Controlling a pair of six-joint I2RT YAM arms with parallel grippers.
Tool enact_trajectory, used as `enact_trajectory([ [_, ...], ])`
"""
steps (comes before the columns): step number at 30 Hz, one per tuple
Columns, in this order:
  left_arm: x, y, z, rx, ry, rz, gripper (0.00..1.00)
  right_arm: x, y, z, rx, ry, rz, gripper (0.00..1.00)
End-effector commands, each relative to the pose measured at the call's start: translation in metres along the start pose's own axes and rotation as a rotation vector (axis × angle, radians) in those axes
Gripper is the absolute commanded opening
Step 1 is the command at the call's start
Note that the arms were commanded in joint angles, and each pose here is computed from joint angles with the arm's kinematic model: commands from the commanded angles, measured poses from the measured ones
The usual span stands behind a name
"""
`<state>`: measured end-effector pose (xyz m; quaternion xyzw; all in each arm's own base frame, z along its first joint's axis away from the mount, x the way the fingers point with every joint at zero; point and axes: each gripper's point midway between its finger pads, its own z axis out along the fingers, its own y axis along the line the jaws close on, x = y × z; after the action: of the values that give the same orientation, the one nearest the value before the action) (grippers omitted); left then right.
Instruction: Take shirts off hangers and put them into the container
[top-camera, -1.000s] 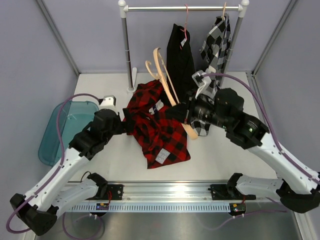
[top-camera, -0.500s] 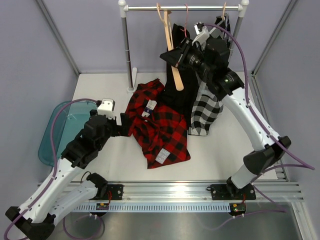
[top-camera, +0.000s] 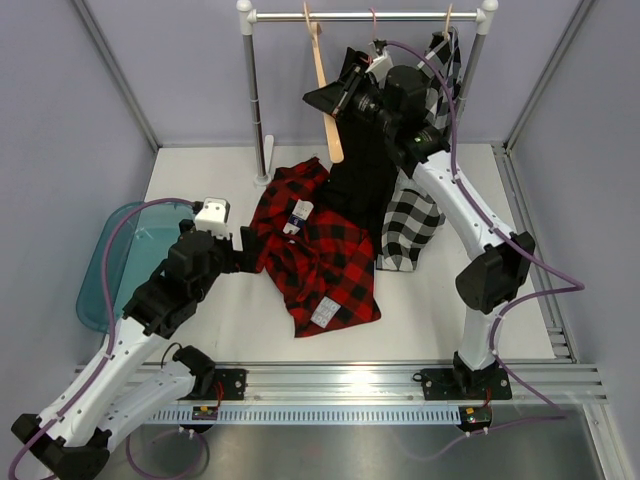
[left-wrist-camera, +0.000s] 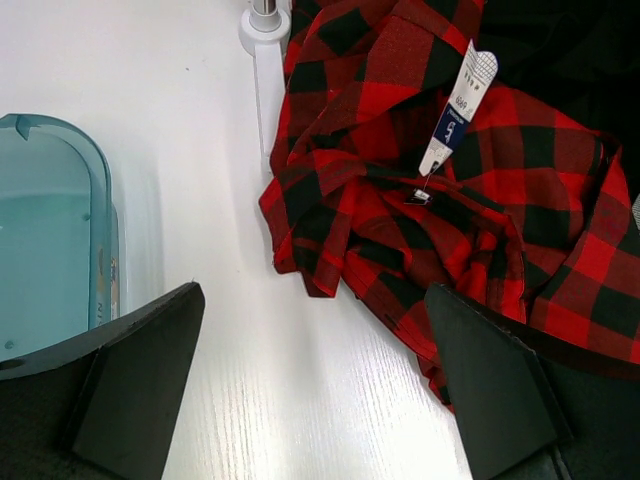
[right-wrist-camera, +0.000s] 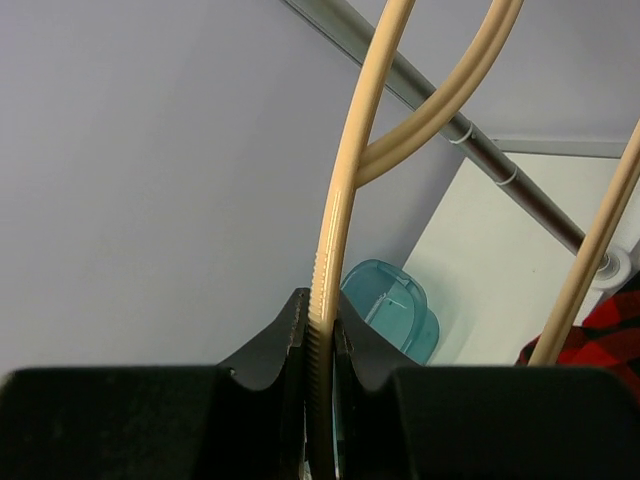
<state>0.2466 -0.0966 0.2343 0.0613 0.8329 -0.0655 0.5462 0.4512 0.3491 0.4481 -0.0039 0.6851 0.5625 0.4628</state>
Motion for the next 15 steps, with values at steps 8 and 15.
enact_trajectory([
  [8, -0.011, -0.003, 0.001, 0.018, -0.046, -0.005, 0.99, -0.043, 0.038, 0.000, -0.155, -0.111, -0.028, 0.00],
  [15, -0.010, -0.003, 0.002, 0.016, -0.040, -0.005, 0.99, -0.044, 0.029, 0.006, -0.133, -0.109, 0.033, 0.00],
])
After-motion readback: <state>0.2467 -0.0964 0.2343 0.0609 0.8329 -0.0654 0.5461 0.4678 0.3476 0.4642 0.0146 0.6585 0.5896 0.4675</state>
